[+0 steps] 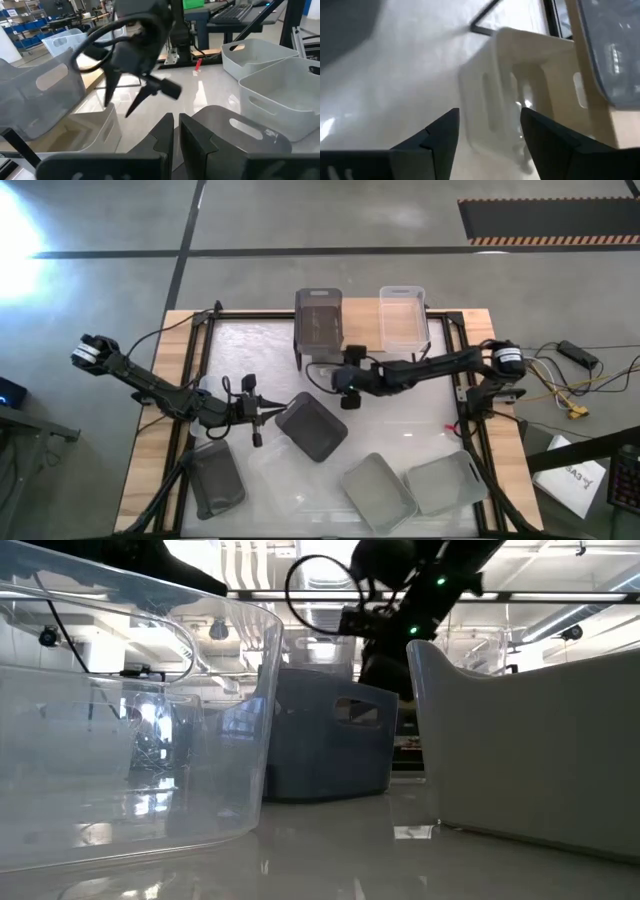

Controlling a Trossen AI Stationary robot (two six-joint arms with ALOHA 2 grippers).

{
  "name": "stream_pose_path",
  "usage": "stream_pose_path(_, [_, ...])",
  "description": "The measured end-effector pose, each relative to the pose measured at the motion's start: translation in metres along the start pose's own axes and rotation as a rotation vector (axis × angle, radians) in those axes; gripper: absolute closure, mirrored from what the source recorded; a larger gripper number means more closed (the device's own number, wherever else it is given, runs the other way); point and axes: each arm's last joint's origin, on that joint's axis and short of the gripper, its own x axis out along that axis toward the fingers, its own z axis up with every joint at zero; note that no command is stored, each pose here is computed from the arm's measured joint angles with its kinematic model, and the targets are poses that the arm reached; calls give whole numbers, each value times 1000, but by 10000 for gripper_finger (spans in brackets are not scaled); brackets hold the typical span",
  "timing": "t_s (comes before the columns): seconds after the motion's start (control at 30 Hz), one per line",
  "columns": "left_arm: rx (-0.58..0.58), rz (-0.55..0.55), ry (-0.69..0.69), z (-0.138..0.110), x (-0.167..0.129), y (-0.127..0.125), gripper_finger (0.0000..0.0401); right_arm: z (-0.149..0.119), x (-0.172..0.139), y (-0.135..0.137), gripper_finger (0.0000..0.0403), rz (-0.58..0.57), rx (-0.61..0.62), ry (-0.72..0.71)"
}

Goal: Stack baskets on shelf by color
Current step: Move the top gray bin to the center of the table

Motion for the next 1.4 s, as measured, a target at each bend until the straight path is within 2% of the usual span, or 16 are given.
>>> stream_pose_path(0.33, [0, -1, 0, 0, 0, 0, 389, 4, 24, 1, 193, 23, -49, 136])
stream_pose_path(0.6, [0, -3, 0, 0, 0, 0, 389, 1, 31, 5, 193, 38, -46, 151])
stream_pose_path(0.8, [0, -3, 0, 0, 0, 0, 389, 6, 15, 2, 209, 231, -30, 120])
stream_pose_path(0.97, [-1, -3, 0, 0, 0, 0, 389, 12, 0, -4, 242, 349, 38, 194])
stream_pose_path(1.1, [-1, -3, 0, 0, 0, 0, 389, 9, -11, -1, 295, 400, 76, 315])
stream_pose_path(1.27, [-12, -9, -1, 0, -1, -1, 389, -2, -26, 22, 382, 430, 50, 446])
stream_pose_path(1.4, [-25, -26, -3, 0, -3, -4, 389, -9, -42, 50, 389, 434, 26, 505])
